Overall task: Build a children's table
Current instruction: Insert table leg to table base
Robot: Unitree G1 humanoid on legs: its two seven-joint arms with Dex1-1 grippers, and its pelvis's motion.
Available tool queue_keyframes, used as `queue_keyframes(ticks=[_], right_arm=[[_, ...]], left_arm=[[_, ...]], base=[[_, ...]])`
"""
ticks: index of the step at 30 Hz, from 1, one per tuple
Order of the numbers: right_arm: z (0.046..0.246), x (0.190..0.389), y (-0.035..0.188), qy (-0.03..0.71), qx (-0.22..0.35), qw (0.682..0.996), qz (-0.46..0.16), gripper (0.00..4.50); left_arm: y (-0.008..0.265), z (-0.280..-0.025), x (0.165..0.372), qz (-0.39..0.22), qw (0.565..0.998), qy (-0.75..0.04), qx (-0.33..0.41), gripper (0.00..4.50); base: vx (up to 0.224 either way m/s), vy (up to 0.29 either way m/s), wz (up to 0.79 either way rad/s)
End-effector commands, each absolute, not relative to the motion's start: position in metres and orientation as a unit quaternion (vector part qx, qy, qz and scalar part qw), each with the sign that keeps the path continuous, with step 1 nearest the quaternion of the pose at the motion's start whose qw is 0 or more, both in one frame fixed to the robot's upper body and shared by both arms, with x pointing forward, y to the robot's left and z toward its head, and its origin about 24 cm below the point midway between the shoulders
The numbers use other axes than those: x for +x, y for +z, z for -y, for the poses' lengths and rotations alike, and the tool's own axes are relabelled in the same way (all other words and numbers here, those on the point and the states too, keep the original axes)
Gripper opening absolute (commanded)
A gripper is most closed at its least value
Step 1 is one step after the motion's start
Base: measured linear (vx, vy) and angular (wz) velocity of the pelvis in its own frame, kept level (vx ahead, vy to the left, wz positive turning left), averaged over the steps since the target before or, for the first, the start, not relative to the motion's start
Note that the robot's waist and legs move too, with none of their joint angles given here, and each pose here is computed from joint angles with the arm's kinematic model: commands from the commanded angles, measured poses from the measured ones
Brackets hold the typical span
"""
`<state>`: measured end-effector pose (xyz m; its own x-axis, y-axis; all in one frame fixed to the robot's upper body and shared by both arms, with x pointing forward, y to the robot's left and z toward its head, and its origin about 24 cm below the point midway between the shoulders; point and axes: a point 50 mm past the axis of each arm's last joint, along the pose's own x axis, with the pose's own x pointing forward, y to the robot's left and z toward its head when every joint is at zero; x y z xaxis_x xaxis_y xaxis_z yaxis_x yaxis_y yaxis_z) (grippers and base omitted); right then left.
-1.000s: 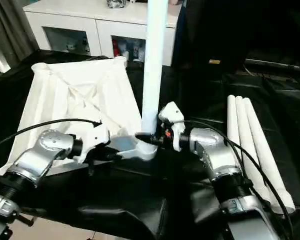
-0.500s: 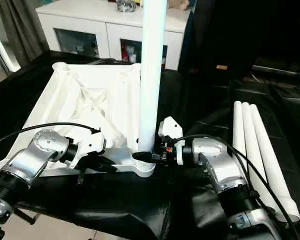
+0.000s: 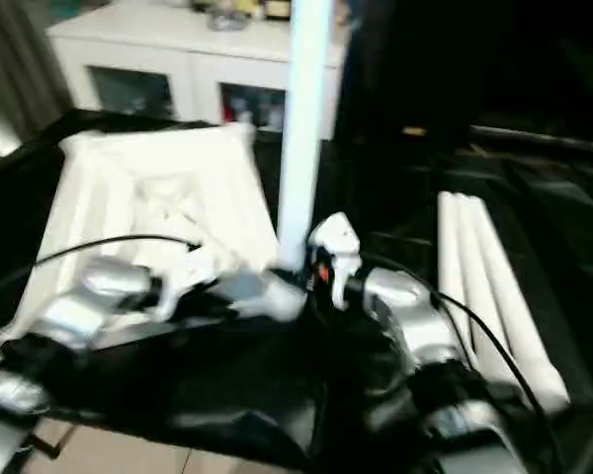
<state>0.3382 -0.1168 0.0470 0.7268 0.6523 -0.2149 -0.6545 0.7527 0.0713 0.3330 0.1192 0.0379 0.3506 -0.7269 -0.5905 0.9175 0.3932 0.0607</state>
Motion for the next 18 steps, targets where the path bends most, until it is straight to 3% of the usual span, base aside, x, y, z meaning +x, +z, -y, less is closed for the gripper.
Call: queue_keyframes(ticks=[1,2,4,8,18], right_arm=[[0.147,0.321,-0.008,0.255,-0.014,0.934,-0.249,1.88],[0.139,0.328,-0.011,0.201,-0.004,0.944,-0.261,1.88],[0.136,0.331,-0.011,0.180,-0.001,0.947,-0.265,1.88],[0.120,0.341,-0.011,0.109,0.013,0.953,-0.282,1.88],[0.109,0.345,-0.010,0.092,-0.018,0.953,-0.289,1.88]], left_arm=[[0.047,-0.113,0.341,-0.224,0.816,-0.497,0.190,0.00],[0.044,-0.099,0.347,-0.236,0.841,-0.454,0.176,0.00],[0.043,-0.093,0.348,-0.241,0.849,-0.438,0.172,0.00],[0.041,-0.056,0.348,-0.231,0.866,-0.408,0.175,0.00],[0.039,-0.053,0.350,-0.239,0.873,-0.385,0.181,0.00]], base=[[0.000,0.000,0.00],[0.000,0.000,0.00],[0.096,-0.079,-0.10],[0.050,-0.004,-0.17],[0.000,-0.003,0.02]])
